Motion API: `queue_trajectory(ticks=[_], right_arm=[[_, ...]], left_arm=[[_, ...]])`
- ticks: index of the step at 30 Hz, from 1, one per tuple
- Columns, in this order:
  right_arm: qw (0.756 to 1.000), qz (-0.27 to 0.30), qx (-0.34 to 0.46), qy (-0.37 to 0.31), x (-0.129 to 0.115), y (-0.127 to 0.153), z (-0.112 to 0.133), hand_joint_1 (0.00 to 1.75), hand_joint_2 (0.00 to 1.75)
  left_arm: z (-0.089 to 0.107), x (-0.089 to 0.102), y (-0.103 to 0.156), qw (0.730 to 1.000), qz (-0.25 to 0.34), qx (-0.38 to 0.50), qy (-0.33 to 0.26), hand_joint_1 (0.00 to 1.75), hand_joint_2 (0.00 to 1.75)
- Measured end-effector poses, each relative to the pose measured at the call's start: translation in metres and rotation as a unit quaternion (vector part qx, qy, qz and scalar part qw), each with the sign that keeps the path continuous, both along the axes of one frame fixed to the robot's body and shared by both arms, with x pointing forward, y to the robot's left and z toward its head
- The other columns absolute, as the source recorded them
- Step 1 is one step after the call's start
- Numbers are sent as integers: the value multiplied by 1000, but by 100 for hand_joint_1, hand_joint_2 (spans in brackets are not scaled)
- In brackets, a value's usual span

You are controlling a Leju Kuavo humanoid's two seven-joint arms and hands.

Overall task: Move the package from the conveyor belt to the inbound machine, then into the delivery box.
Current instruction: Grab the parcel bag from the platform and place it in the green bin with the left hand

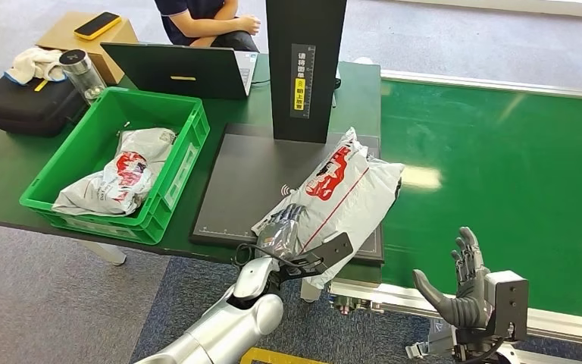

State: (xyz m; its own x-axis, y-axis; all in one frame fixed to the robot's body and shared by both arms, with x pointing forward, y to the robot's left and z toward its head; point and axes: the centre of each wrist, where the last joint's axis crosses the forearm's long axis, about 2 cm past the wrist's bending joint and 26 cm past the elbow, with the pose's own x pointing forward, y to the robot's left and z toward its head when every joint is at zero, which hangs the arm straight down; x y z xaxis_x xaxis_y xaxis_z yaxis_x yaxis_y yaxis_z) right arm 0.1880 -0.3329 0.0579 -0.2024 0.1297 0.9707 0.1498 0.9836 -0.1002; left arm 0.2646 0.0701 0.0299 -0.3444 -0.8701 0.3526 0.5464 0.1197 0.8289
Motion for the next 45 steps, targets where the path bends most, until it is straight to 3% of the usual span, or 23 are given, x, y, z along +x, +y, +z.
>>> queue_trajectory(ticks=[3, 34, 38, 45], right_arm=[[1000, 0, 1, 0, 0, 0, 0, 0, 175], [1000, -4, 15, -4, 1, 3, 1, 0, 175], [1000, -6, 20, -7, 2, 3, 2, 0, 175], [999, -15, 40, -17, 5, 2, 5, 0, 175]], left_arm=[[-1, 0, 1, 1000, 0, -6, 3, 175, 175], [-6, 1, 16, 997, 33, -71, -9, 175, 175], [-7, 2, 27, 988, 53, -126, -76, 175, 175], [15, 15, 53, 936, 5, -156, -316, 175, 175]])
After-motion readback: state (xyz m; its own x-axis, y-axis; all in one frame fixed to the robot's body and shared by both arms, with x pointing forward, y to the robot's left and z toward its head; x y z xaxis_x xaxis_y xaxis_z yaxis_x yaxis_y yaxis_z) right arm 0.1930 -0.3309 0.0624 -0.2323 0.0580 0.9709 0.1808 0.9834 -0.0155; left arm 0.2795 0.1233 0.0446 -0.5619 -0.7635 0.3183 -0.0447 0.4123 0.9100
